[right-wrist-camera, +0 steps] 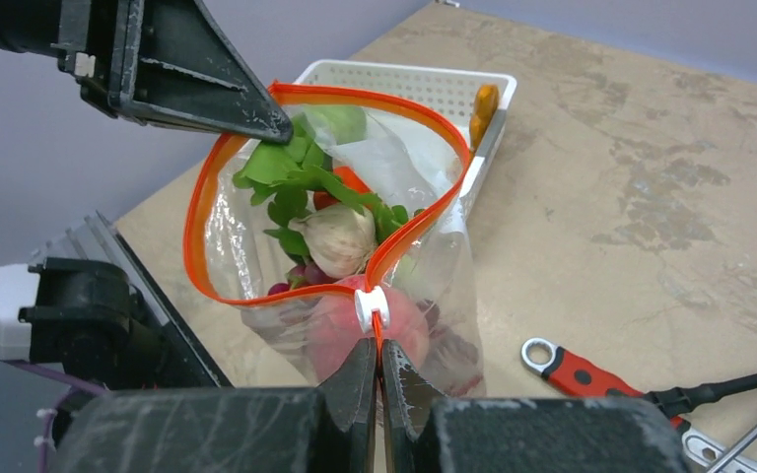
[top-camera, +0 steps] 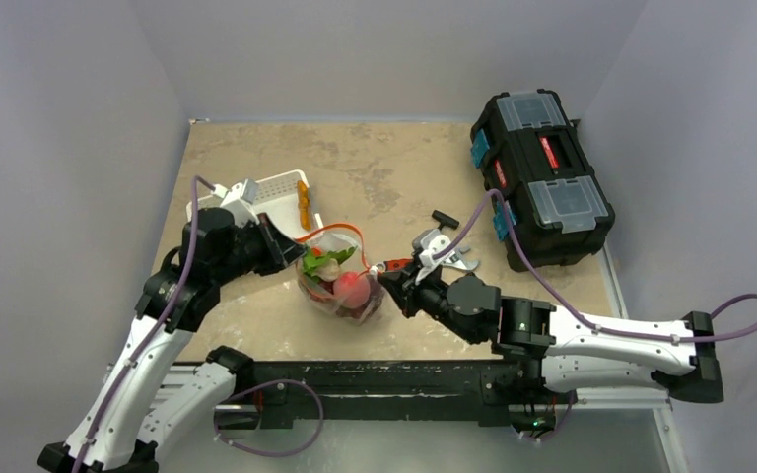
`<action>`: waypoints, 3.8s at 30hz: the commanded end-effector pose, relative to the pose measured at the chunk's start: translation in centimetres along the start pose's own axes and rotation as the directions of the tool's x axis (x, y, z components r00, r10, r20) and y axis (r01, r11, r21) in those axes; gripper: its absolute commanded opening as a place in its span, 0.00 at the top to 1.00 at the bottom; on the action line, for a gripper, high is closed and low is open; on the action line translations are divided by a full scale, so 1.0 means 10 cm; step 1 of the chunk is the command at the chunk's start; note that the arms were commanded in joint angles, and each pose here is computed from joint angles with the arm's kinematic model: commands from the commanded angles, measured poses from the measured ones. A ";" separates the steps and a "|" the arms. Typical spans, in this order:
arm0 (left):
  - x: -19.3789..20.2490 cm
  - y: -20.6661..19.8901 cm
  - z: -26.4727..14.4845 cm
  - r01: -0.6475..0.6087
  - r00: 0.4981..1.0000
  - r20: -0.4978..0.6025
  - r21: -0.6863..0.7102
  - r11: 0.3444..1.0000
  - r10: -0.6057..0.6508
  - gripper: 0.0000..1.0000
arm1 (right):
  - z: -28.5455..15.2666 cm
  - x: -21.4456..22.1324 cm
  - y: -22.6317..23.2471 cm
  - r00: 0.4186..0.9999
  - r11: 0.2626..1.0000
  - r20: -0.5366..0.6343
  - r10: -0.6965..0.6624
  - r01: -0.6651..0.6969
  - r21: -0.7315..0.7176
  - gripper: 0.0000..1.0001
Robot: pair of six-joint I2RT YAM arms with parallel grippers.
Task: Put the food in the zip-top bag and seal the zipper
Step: Adjust the fake food in the zipper food storage bag.
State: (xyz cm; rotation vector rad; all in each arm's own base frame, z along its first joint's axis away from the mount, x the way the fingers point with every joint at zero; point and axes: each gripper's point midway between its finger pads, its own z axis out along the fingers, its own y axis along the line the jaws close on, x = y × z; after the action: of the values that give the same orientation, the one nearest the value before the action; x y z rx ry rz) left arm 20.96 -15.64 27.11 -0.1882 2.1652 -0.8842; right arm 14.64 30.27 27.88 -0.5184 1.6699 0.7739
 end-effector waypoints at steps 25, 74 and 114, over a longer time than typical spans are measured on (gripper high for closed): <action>0.13 0.35 -0.35 0.203 0.968 0.170 -0.085 0.976 -0.186 1.00 | 0.74 -0.49 1.37 0.979 0.949 -0.194 -0.058 -0.006 -0.316 0.27; 0.12 0.34 -0.47 0.218 0.961 0.195 -0.085 0.972 -0.198 1.00 | 0.80 -0.10 1.35 0.974 0.971 -0.175 -0.145 0.107 -0.213 0.52; 0.06 0.45 -0.65 0.285 0.924 0.293 -0.099 0.954 -0.246 1.00 | 0.22 0.09 1.25 0.950 0.921 -0.241 -0.198 0.096 -0.378 0.22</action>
State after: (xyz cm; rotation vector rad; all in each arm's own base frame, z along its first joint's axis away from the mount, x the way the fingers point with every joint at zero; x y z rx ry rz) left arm 16.11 -9.33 24.06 -0.6398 2.0631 -0.7609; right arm 10.10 42.57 28.87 -0.9324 1.7404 0.7940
